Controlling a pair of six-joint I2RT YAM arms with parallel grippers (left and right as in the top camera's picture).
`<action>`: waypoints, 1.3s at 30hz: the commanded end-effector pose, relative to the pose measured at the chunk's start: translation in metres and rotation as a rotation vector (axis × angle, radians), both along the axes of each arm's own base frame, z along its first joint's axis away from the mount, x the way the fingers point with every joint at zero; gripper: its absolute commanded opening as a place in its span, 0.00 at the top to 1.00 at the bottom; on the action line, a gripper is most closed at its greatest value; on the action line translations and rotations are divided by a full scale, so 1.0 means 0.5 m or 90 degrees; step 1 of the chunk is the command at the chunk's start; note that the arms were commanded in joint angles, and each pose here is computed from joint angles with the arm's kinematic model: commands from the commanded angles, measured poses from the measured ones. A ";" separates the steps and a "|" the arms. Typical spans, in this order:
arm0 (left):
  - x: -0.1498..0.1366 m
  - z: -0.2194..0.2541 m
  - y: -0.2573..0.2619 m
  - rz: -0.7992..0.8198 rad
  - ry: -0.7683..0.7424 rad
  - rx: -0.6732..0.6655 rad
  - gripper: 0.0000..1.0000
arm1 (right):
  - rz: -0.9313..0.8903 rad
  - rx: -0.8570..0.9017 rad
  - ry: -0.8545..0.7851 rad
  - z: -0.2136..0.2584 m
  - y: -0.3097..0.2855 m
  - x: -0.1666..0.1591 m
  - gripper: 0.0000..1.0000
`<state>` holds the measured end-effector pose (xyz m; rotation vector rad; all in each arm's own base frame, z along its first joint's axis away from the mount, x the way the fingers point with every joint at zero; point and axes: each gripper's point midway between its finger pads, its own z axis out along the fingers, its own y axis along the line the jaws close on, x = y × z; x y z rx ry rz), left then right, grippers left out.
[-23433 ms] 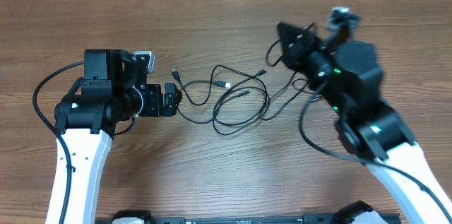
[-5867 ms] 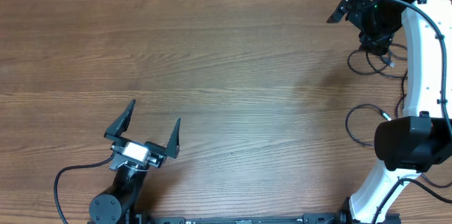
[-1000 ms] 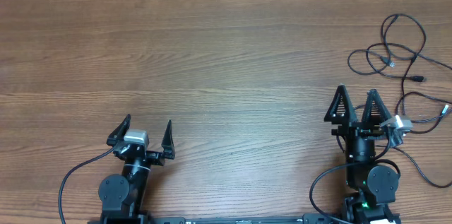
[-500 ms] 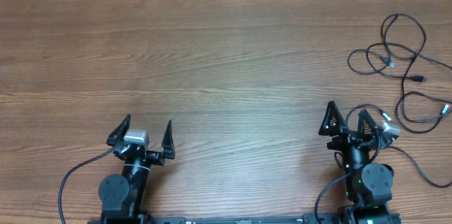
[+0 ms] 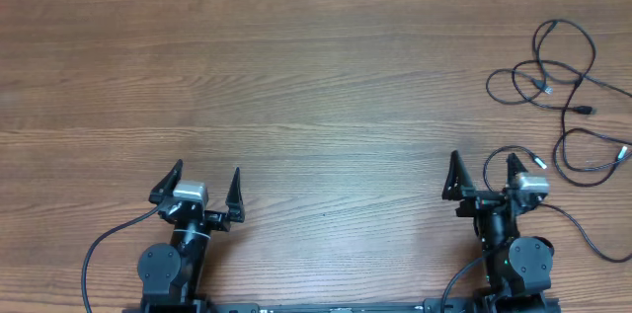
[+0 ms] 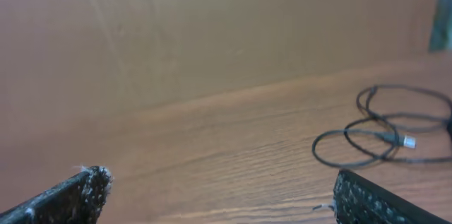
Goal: Untangle cables
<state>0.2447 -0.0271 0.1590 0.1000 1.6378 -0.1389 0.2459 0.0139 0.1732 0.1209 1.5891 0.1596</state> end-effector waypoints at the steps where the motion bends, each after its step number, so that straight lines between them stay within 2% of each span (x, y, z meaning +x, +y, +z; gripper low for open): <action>1: 0.000 -0.001 0.004 0.007 -0.001 -0.003 0.00 | 0.028 -0.104 -0.003 -0.007 0.009 0.000 0.00; 39: 0.000 -0.001 0.004 0.007 -0.001 -0.003 0.00 | 0.026 -0.103 -0.004 -0.006 0.006 0.000 0.00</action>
